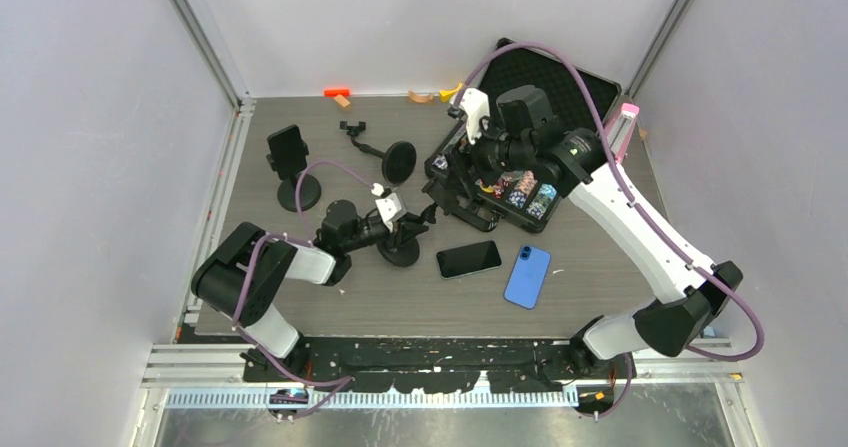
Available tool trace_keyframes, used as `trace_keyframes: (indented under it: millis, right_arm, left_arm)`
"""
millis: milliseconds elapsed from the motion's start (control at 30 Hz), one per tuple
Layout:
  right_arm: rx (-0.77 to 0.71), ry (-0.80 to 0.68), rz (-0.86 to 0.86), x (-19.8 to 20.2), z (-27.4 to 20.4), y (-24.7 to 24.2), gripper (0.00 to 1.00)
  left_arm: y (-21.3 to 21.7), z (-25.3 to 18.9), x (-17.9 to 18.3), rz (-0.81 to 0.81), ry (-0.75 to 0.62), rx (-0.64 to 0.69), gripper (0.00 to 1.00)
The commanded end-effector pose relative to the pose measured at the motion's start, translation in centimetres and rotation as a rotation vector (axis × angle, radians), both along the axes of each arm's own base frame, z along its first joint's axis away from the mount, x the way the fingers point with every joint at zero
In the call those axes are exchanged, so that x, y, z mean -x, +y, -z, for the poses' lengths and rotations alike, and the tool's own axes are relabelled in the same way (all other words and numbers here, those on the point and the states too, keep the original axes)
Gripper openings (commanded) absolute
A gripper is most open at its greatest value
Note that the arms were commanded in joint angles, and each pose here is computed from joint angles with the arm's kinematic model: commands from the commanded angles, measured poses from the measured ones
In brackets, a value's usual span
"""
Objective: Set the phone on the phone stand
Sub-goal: Place the phone stand at the center of the board.
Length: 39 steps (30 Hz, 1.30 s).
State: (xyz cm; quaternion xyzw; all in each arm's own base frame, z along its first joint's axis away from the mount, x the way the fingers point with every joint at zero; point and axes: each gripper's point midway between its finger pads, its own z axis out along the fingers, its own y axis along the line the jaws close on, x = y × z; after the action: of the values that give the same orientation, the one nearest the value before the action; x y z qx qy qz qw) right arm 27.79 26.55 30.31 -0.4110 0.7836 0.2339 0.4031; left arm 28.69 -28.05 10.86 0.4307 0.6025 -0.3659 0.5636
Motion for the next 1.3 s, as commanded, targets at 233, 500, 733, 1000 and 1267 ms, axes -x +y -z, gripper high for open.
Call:
trace_keyframes:
  millis: [233,500,733,1000,1267]
  right_arm:
    - [-0.037,0.109,0.020,-2.3,2.4,2.5,0.80]
    - [-0.003,0.205,-0.007,-2.2,6.1,3.5,0.76]
    - [0.032,0.259,-0.049,-1.3,8.5,4.5,0.68]
    - [0.044,0.281,-0.084,-0.6,9.1,5.1,0.54]
    - [0.061,0.227,-0.084,-0.9,8.0,4.9,0.32]
  left_arm:
    - [0.7,-4.2,-1.5,-0.097,-0.178,0.124,0.00]
    - [0.8,-4.0,-1.2,-0.092,-0.182,0.119,0.00]
    - [0.9,-3.9,-1.1,-0.093,-0.181,0.116,0.00]
    - [1.0,-3.6,-0.9,-0.091,-0.182,0.107,0.00]
    - [1.0,-3.2,-0.9,-0.092,-0.174,0.102,0.06]
